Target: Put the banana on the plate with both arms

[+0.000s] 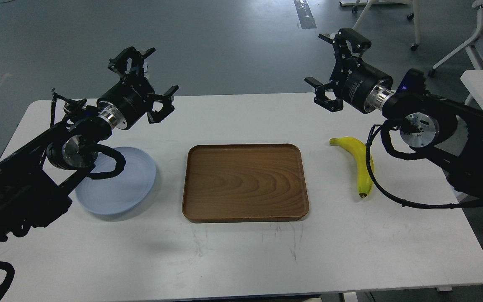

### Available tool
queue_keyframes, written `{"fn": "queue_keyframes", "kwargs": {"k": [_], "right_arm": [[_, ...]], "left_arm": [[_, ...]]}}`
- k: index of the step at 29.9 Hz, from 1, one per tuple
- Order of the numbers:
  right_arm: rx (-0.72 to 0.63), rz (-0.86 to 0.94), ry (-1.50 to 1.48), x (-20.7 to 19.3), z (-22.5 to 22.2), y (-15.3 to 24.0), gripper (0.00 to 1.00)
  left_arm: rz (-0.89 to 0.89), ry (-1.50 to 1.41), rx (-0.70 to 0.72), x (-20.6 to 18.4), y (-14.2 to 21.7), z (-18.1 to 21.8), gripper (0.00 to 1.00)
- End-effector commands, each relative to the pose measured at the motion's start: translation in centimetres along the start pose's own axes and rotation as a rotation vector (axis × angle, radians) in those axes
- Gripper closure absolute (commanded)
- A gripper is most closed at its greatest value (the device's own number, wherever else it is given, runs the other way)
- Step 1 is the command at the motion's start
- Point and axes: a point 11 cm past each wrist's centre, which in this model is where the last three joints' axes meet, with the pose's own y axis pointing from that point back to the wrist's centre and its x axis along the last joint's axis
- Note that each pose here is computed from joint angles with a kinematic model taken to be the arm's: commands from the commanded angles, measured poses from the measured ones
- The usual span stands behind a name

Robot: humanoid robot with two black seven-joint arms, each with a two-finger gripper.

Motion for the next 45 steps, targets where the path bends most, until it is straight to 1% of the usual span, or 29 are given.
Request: {"fn": "queue_keyframes", "kwargs": {"k": [1, 6, 12, 19, 27, 33, 45], "right_arm": [[0.018, 0.010, -0.033, -0.2, 0.1, -1.0, 0.01], [0.020, 0.010, -0.047, -0.5, 0.4, -1.3, 0.01], [0.009, 0.016, -0.054, -0.3, 1.1, -1.1, 0.01], [-0.002, 0.013, -0.064, -0.3, 1.8, -0.9, 0.01], [-0.003, 0.019, -0.085, 0.0, 1.9, -0.4, 0.01], [-0.016, 0.016, -0.096, -0.1, 2.8, -0.2, 0.01], [-0.015, 0.018, -0.091, 0.1, 2.7, -0.1, 0.01]], "left_arm": [[-0.006, 0.007, -0.006, -0.3, -0.1, -0.4, 0.02], [0.015, 0.024, -0.003, 0.0, -0.2, -1.2, 0.02], [0.023, 0.061, -0.057, 0.5, 0.1, -0.4, 0.02], [0.039, 0.073, -0.044, 1.2, 0.8, -1.2, 0.02], [0.056, 0.080, -0.066, 1.9, 1.3, -0.5, 0.02], [0.056, 0.080, -0.069, 1.9, 1.2, -0.4, 0.02], [0.061, 0.055, -0.063, 1.8, 0.9, -0.2, 0.02]]}}
